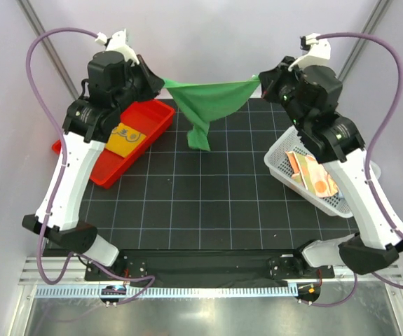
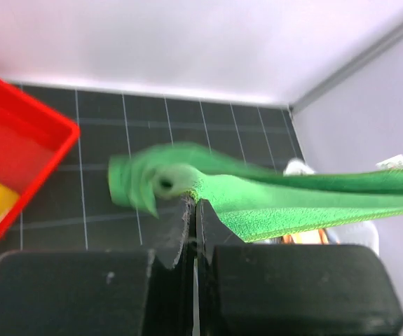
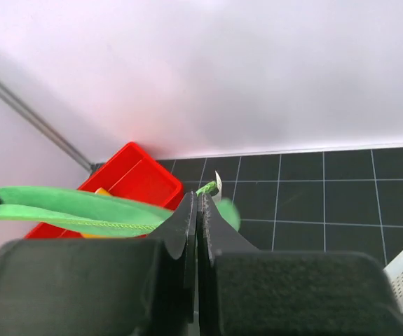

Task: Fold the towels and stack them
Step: Flatten out the crumpled towel, then fold the towel

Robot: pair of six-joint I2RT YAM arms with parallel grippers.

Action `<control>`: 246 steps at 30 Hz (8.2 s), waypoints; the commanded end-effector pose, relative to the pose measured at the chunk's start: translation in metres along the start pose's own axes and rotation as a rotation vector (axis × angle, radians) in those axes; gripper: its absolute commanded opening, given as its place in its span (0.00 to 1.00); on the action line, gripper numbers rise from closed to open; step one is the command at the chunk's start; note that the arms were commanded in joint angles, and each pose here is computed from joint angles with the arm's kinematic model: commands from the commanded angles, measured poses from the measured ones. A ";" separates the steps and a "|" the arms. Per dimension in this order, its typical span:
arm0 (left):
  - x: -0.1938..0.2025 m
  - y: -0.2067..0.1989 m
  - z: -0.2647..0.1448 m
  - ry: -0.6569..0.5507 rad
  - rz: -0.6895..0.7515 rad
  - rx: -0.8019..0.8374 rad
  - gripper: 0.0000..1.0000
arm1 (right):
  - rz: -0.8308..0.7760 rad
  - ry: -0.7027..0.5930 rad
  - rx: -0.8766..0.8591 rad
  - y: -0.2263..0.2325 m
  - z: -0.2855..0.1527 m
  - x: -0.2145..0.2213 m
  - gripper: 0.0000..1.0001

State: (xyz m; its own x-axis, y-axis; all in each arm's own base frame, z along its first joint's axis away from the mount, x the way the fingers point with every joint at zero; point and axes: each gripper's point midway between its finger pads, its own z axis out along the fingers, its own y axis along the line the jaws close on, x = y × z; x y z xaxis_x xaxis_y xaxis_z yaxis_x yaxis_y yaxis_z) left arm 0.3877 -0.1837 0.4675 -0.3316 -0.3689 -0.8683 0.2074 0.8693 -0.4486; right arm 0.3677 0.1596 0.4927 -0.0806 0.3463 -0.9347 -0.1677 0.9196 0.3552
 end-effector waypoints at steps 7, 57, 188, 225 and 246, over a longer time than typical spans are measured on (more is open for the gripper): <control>0.038 -0.035 -0.107 0.160 -0.053 0.279 0.00 | 0.037 0.128 -0.168 -0.005 -0.103 0.024 0.01; 0.103 0.057 0.113 0.239 -0.051 0.144 0.00 | -0.064 0.149 0.051 -0.049 0.081 0.119 0.01; 0.386 0.205 -0.013 0.988 -0.112 -0.346 0.00 | -0.011 1.138 0.102 -0.095 -0.105 0.440 0.45; 0.389 0.209 -0.019 1.005 -0.059 -0.388 0.00 | 0.305 0.946 0.234 -0.080 -0.092 0.427 0.48; 0.390 0.207 -0.017 1.001 -0.057 -0.385 0.00 | 0.298 0.982 0.323 -0.094 -0.086 0.459 0.34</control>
State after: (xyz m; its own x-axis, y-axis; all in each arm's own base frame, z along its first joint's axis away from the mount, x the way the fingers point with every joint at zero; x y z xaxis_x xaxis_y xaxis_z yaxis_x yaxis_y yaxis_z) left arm 0.2867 -0.1420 0.0390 -0.9707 -0.1280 -0.2034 -0.0758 0.9662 -0.2464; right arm 0.2503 0.2129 0.0265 -0.8779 0.3752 -0.2977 0.2441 0.8853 0.3959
